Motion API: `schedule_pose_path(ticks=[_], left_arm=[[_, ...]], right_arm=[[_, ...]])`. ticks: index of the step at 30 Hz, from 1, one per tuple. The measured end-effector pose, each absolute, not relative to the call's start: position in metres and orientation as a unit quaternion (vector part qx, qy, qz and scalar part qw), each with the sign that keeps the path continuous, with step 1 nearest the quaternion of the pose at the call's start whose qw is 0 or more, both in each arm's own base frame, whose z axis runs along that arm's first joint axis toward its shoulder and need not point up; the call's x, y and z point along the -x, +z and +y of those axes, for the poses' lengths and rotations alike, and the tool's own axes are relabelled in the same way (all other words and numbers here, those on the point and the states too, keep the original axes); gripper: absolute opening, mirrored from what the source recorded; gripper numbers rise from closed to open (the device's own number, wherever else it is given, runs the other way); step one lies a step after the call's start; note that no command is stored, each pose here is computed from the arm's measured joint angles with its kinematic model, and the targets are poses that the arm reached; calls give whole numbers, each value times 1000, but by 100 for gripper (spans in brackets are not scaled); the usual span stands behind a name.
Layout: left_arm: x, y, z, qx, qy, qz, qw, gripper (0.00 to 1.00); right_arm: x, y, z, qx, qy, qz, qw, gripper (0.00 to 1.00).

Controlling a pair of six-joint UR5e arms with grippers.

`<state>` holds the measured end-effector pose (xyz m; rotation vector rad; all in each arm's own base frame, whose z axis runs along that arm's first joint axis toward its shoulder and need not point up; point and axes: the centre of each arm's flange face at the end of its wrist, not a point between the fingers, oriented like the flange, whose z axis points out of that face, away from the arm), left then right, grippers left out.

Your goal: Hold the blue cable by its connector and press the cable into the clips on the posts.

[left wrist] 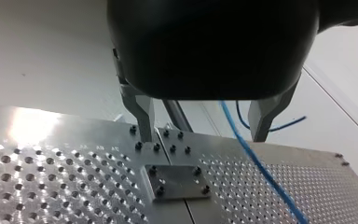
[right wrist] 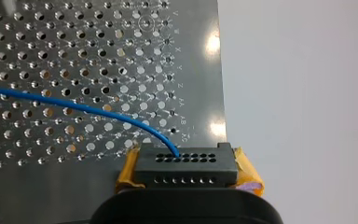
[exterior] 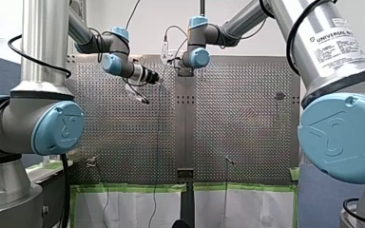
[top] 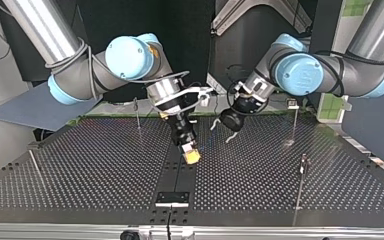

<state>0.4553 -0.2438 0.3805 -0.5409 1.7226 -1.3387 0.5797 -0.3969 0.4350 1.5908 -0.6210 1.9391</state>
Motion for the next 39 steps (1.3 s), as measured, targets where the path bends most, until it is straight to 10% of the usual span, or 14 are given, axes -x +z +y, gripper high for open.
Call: schedule_pose_path(ticks=[39], left_arm=[[-488,351,-258,206,-574,660,439,99]], right_arm=[[-582,434,-395,-592,723,-228,275,0]])
